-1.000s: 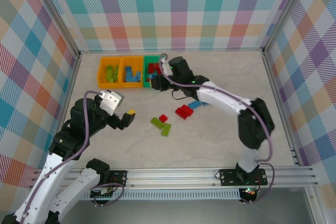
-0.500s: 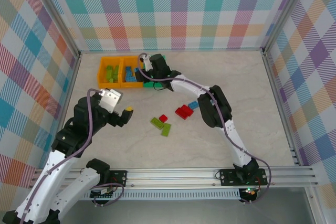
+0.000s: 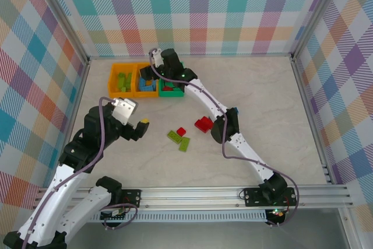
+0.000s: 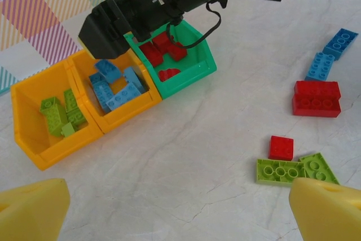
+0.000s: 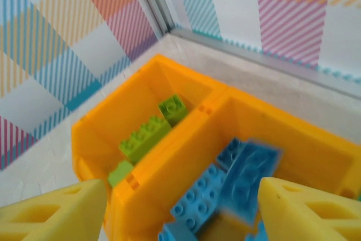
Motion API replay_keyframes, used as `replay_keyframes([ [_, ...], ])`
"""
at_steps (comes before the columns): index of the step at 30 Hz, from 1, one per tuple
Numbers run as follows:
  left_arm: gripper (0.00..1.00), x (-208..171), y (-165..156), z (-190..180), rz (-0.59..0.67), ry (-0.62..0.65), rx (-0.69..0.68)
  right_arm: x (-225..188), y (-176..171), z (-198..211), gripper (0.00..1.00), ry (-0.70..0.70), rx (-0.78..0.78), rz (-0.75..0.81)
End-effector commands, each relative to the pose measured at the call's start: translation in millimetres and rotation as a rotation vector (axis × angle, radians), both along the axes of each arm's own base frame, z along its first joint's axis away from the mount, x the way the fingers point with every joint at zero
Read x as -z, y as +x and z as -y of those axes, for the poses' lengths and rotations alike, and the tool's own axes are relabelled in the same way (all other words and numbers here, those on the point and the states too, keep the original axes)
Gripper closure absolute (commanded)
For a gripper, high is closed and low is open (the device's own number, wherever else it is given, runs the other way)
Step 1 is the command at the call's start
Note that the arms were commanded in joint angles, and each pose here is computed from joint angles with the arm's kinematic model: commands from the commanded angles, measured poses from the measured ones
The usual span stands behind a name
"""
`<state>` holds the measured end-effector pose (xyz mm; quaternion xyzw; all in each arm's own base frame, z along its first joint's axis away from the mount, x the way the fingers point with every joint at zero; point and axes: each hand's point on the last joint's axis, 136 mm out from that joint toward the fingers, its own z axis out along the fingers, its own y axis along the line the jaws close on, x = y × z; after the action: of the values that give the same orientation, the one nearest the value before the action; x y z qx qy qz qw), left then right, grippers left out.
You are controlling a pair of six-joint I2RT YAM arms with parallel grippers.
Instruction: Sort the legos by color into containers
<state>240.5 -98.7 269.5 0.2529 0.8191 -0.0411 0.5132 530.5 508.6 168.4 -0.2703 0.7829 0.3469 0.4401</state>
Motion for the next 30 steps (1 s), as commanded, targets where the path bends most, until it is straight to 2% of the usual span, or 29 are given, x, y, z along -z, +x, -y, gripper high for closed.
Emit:
replay_keyframes([
  [1, 0.00, 2, 2, 1, -0.006, -0.015, -0.001, -21, -21, 16, 0.28, -0.081, -0.049, -0.020],
  [5, 0.00, 3, 2, 0, -0.009, -0.012, -0.004, -41, -50, 34, 0.19, -0.207, -0.147, -0.002],
  [10, 0.00, 3, 3, 1, -0.012, -0.013, -0.001, -60, -92, 69, 0.01, -0.397, -0.266, 0.017],
  [16, 0.00, 2, 2, 2, -0.018, -0.022, 0.004, -76, -154, 97, 0.00, -0.444, -0.439, -0.100],
  [19, 0.00, 3, 1, 1, -0.021, -0.014, 0.000, -72, -178, 117, 0.00, -0.517, -0.476, -0.190],
  [22, 0.00, 2, 0, 3, -0.016, -0.016, 0.013, -54, -189, 148, 0.00, -0.662, -0.452, -0.245],
  [25, 0.00, 3, -2, 7, -0.023, -0.024, 0.039, -40, -192, 182, 0.00, -0.789, -0.381, -0.202],
  [30, 0.00, 4, -1, 6, -0.029, -0.020, 0.034, -21, -206, 215, 0.00, -0.814, -0.221, -0.252],
])
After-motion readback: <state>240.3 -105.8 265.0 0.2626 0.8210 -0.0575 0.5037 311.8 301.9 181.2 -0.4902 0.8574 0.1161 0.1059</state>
